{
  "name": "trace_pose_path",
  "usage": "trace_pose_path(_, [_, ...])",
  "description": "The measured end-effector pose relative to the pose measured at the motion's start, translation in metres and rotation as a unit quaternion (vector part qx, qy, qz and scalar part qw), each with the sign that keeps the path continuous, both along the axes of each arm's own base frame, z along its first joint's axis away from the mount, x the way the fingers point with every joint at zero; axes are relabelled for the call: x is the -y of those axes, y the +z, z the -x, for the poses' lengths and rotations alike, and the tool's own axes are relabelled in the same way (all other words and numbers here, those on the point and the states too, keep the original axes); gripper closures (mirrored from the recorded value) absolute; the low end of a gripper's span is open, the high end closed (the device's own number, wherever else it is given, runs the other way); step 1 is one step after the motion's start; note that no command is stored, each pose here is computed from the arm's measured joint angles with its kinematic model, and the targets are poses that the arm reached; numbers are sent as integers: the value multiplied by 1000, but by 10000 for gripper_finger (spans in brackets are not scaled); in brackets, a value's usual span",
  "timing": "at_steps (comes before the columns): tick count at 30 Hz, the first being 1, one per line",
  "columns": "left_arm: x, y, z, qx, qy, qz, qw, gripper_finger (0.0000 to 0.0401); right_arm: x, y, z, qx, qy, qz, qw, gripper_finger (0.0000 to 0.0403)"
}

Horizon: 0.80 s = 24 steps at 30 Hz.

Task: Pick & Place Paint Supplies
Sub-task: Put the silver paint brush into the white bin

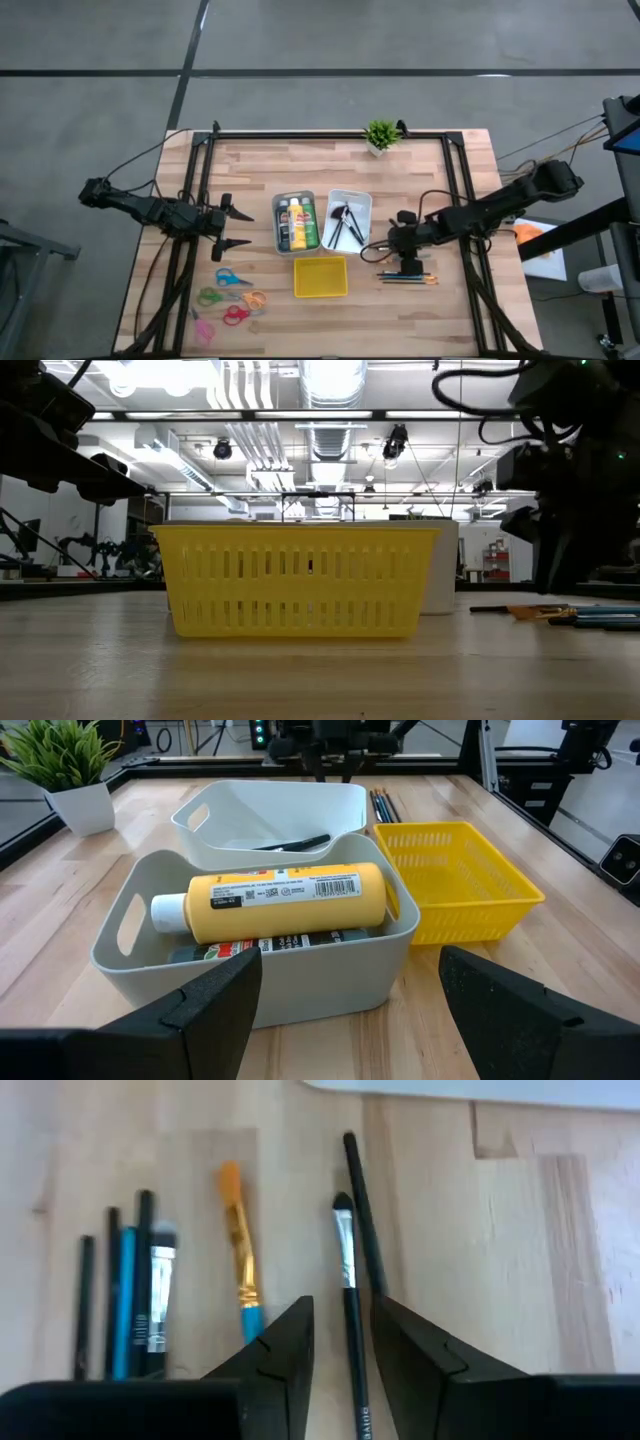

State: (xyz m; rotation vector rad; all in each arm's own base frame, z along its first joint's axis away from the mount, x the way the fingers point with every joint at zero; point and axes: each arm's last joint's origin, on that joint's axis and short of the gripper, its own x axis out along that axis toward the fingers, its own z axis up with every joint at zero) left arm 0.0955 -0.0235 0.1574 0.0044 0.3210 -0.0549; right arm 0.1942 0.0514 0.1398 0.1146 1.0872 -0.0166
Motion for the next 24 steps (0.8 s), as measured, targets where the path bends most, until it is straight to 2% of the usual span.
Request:
trace_pose_path(11, [0,0,0,0,0,0,1000,95,2,7,3,21,-9,8,1000,303])
trace_pose_path(24, [0,0,0,0,0,0,1000,95,4,-16,1,-36,-16,34,999,303])
